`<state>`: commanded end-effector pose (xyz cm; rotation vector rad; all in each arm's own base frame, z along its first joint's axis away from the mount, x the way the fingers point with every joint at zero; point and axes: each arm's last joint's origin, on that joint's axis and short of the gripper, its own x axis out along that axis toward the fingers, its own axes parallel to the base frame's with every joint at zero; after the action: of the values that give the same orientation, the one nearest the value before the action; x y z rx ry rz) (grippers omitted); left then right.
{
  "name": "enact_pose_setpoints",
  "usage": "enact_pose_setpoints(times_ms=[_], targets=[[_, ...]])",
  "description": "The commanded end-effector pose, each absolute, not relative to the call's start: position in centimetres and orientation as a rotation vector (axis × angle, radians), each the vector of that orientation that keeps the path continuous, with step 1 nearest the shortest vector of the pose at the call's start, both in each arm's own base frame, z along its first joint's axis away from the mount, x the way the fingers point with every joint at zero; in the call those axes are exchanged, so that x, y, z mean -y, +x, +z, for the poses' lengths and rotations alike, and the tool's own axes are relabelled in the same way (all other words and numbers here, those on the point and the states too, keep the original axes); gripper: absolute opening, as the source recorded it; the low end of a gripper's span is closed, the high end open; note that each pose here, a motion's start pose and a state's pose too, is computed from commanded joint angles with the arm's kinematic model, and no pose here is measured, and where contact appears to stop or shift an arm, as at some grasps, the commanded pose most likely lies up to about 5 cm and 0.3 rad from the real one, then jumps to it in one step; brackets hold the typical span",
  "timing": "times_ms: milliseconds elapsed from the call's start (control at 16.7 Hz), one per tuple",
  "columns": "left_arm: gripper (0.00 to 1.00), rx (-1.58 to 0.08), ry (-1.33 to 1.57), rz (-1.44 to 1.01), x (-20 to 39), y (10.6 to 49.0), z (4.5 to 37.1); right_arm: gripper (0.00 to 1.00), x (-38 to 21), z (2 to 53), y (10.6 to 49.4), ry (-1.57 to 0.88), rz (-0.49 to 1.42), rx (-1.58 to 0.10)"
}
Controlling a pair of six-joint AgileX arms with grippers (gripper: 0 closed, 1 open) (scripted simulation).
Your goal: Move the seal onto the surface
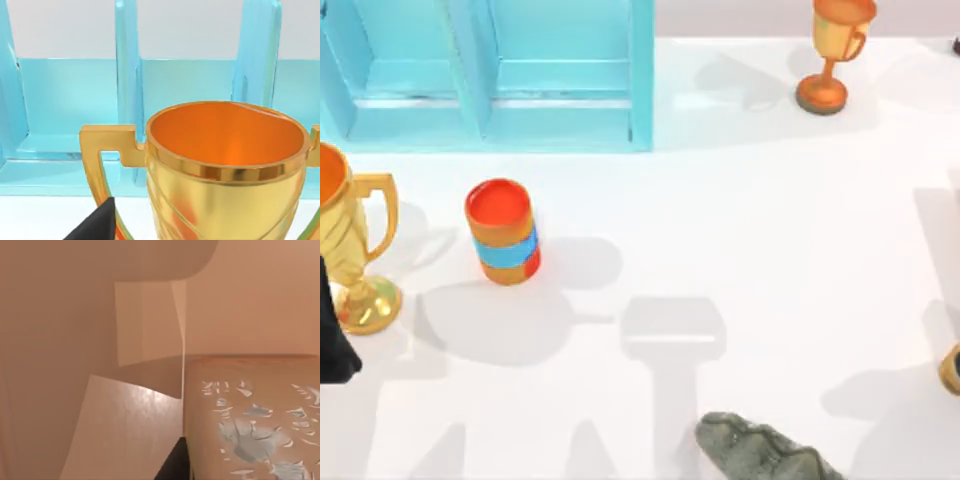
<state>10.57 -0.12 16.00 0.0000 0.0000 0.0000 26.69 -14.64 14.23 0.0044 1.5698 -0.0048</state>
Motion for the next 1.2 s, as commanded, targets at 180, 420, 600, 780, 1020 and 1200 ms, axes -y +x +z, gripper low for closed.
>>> enact_pose_setpoints(times_ms=[180,420,600,780,1020,1200], targets=[[1.00,0.000,0.000,0.000,0.1,10.6,16.0,0.00,14.5,14.7,26.9,0.004,-0.010,-1.562],[1.00,0.000,0.000,0.000,0.1,10.6,16.0,0.00,12.3,18.4,28.3,-0.003,-0.028,-1.512],[1.00,0.000,0.000,0.000,0.1,10.6,16.0,0.00,9.1,22.6,29.2,-0.002,-0.033,-1.467],[1.00,0.000,0.000,0.000,0.1,10.6,16.0,0.00,5.4,26.5,28.9,0.007,-0.028,-1.448],[1.00,0.000,0.000,0.000,0.1,10.6,16.0,0.00,1.2,29.1,27.6,0.012,-0.013,-1.502],[1.00,0.000,0.000,0.000,0.1,10.6,16.0,0.00,-0.3,29.3,26.9,0.005,-0.007,-1.563]])
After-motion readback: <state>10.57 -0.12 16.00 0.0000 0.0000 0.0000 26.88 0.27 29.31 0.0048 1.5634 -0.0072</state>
